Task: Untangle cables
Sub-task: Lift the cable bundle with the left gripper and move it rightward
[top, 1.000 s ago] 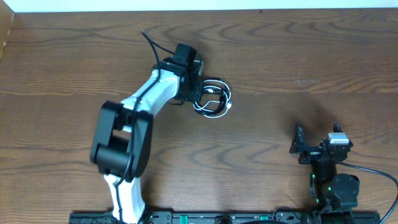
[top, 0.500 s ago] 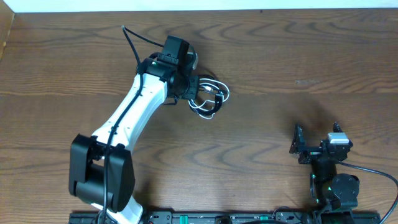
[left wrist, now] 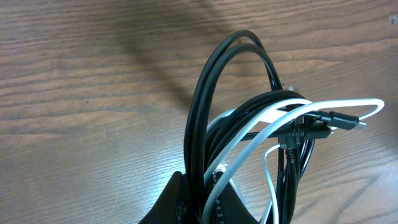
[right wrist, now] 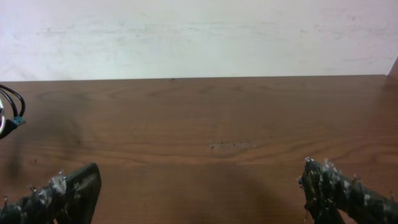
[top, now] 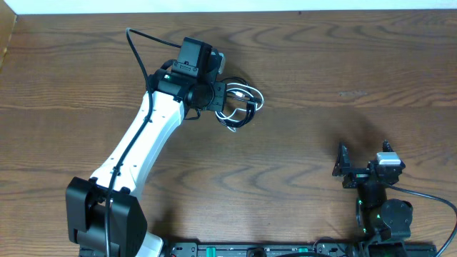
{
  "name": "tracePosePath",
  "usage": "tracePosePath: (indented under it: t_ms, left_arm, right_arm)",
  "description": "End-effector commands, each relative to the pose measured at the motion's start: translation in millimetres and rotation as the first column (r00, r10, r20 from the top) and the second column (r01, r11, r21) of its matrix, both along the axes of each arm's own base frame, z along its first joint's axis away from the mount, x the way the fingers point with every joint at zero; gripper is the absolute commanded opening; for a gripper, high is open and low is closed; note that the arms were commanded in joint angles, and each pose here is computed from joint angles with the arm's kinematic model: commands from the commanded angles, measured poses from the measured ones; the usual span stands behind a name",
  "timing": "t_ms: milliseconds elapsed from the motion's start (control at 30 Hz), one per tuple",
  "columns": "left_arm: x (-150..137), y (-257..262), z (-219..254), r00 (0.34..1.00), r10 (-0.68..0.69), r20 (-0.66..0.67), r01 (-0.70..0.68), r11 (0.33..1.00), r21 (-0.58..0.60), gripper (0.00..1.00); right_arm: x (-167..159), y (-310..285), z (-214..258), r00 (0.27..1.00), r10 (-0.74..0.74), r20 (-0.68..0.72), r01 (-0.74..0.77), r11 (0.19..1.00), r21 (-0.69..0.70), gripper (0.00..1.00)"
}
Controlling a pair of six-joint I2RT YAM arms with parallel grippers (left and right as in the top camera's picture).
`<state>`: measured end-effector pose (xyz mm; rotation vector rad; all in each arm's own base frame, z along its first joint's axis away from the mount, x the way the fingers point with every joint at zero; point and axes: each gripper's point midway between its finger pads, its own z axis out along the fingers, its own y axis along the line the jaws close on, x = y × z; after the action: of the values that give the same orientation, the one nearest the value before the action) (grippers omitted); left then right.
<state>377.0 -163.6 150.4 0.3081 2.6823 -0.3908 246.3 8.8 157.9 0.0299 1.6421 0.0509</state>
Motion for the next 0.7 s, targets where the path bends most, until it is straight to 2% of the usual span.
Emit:
tracePosePath:
  t_ms: [0,67,400,533,600,667]
  left_arm:
    - [-1.2,-0.8,4.3,1.000,0.005,-0.004,-0.005,1.000,-0.017,0.07]
    - [-2.8,-2.3,4.2,1.000,0.000,-0.012,-0.001,1.000,-0.025,0.07]
    - [-32.7,-35.5,11.6,0.985,-0.105,-0.135,0.072,0.970,-0.233,0.08]
    - [-43.4,-40.6,12.8,0.975,-0.132,-0.177,0.080,0.959,-0.273,0.07]
    - [-47.5,-58.1,26.1,0.966,-0.200,-0.164,0.124,0.915,-0.384,0.07]
    - [-49.8,-72.5,40.2,0.956,-0.259,-0.135,0.167,0.863,-0.478,0.07]
  right_arm:
    - [-0.3,0.8,-0.4,1.000,0.003,0.000,-0.003,1.000,-0.002,0.99]
    - [-0.3,0.8,-0.4,1.000,0.003,0.000,-0.003,1.000,-0.002,0.99]
    - [-0.3,0.8,-0.4,1.000,0.003,0.000,-0.003,1.000,-0.002,0.99]
    - [-0.3,0.9,-0.3,1.000,0.004,0.001,-0.004,1.000,0.000,0.99]
    - [-0.6,8.2,-1.1,0.999,0.045,-0.003,-0.045,0.999,0.006,0.99]
    - [-1.4,17.6,-0.7,0.996,0.093,-0.003,-0.092,0.990,0.108,0.99]
